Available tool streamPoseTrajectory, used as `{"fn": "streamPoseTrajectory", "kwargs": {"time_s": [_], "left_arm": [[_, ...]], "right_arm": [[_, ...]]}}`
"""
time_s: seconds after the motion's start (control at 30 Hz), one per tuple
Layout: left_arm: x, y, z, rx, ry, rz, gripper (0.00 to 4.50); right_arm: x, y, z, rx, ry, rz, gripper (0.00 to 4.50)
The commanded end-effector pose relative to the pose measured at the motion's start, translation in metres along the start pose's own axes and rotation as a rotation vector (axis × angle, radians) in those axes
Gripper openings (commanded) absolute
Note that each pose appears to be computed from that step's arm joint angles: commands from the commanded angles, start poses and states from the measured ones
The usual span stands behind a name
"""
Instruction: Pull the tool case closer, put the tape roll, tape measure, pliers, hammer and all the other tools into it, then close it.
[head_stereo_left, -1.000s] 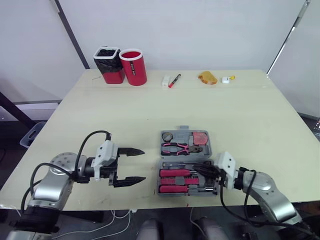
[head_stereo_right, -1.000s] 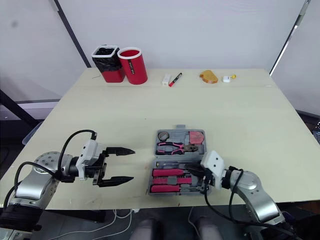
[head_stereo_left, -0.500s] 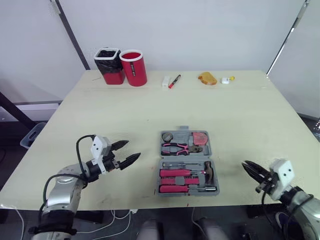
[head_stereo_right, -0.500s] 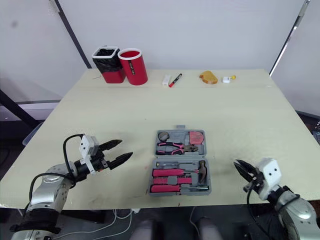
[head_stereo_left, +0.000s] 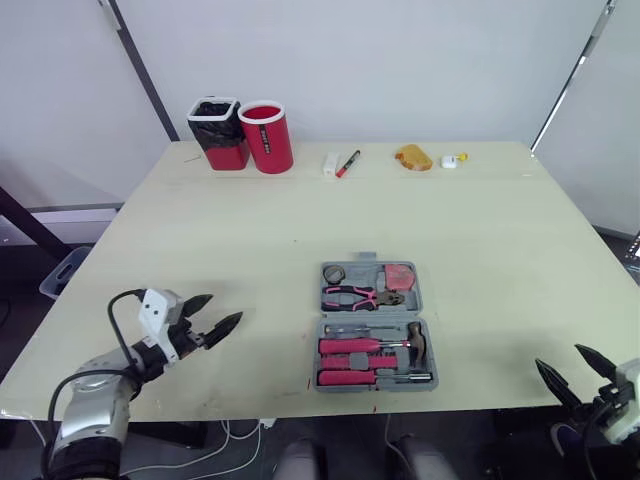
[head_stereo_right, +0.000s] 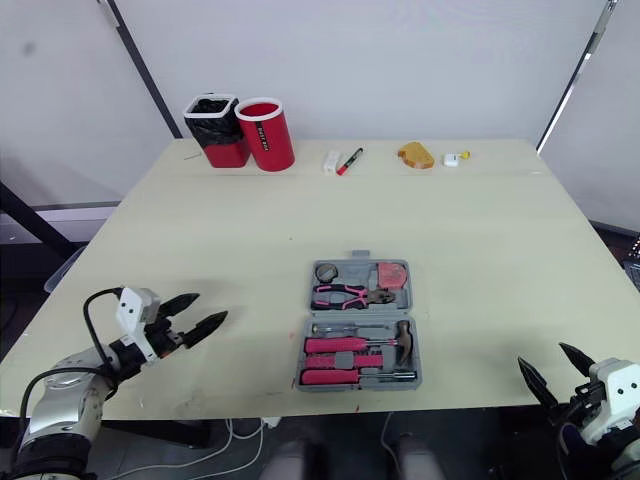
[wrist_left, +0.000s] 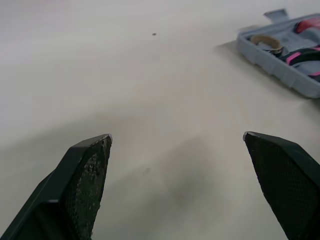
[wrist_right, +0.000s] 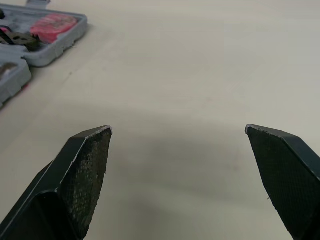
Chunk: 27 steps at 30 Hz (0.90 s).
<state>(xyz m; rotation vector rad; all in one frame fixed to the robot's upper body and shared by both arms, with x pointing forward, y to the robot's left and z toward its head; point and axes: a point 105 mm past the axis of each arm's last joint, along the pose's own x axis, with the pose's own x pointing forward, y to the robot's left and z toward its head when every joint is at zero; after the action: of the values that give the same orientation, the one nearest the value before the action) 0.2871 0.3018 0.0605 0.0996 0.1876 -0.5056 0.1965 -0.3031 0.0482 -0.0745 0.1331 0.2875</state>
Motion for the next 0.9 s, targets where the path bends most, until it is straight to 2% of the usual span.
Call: {"fn": "streamPoseTrajectory", "kwargs": {"time_s": [0.03, 0.5, 0.57, 0.6, 0.63, 0.83, 0.87, 0.9], "left_arm": [[-0.003, 0.002, 0.009, 0.043, -0.019, -0.009, 4.5], [0.032, -0.034, 0.013, 0.14, 0.007, -0.226, 4.5], [0.038, -0.038, 0.015, 0.142, 0.006, -0.254, 4.5], [0.04, -0.04, 0.015, 0.145, 0.007, -0.266, 3.99], [0.042, -0.042, 0.015, 0.151, 0.011, -0.278, 3.75], [0.059, -0.057, 0.01, 0.204, 0.053, -0.391, 0.89], [0.061, -0.058, 0.01, 0.214, 0.06, -0.403, 0.32], [0.063, -0.06, 0.009, 0.226, 0.07, -0.42, 0.09]], "right_arm": [[-0.002, -0.002, 0.01, -0.044, -0.019, 0.031, 4.49], [0.054, 0.021, 0.037, -0.086, -0.034, 0.221, 4.49], [0.063, 0.026, 0.038, -0.096, -0.022, 0.253, 3.95], [0.067, 0.028, 0.038, -0.1, -0.017, 0.266, 3.68], [0.071, 0.03, 0.039, -0.107, -0.014, 0.281, 3.26], [0.105, 0.048, 0.043, -0.163, 0.023, 0.39, 0.28], [0.109, 0.051, 0.043, -0.171, 0.028, 0.403, 0.0], [0.114, 0.054, 0.043, -0.18, 0.037, 0.422, 0.0]]}}
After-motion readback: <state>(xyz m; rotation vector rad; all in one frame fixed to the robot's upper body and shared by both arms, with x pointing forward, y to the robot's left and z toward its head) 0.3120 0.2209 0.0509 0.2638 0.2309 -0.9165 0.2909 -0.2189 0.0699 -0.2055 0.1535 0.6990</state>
